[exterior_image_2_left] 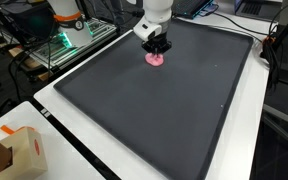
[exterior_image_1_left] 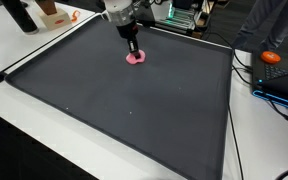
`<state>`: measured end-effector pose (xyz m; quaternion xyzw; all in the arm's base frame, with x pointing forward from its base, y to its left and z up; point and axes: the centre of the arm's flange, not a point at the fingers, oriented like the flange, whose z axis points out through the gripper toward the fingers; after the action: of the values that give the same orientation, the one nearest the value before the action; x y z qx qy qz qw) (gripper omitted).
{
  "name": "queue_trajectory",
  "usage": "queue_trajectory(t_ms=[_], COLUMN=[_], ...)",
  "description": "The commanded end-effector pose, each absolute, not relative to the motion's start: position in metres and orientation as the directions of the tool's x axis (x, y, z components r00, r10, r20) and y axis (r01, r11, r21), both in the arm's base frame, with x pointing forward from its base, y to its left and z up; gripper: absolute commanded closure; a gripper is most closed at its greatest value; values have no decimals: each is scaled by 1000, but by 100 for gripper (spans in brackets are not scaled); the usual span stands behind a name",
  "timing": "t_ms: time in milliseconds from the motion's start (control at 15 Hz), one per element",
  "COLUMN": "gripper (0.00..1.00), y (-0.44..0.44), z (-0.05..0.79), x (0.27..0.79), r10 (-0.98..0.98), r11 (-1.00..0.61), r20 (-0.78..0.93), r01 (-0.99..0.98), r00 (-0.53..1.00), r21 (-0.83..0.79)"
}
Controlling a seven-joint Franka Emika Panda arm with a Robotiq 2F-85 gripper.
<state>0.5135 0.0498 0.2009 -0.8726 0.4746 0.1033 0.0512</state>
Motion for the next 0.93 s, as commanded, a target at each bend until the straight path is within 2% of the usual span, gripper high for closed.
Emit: queue_trajectory(t_ms=[0,67,133,267,600,867], gripper=[99,93,70,67,31,1], y=[50,51,51,52,54,62], z=[190,191,192,197,209,220], x=[508,508,509,510,518,531], r10=[-816,-813,-814,-813,-785,-695], r11=[-549,-551,-551,-552,-591,-699], r20=[-224,-233,-229,-232,-249,-284], r01=[-836,-834,-834,-834,-806,-712], r00=[533,534,534,533,567,660], r21=[14,13,17,19,27,56])
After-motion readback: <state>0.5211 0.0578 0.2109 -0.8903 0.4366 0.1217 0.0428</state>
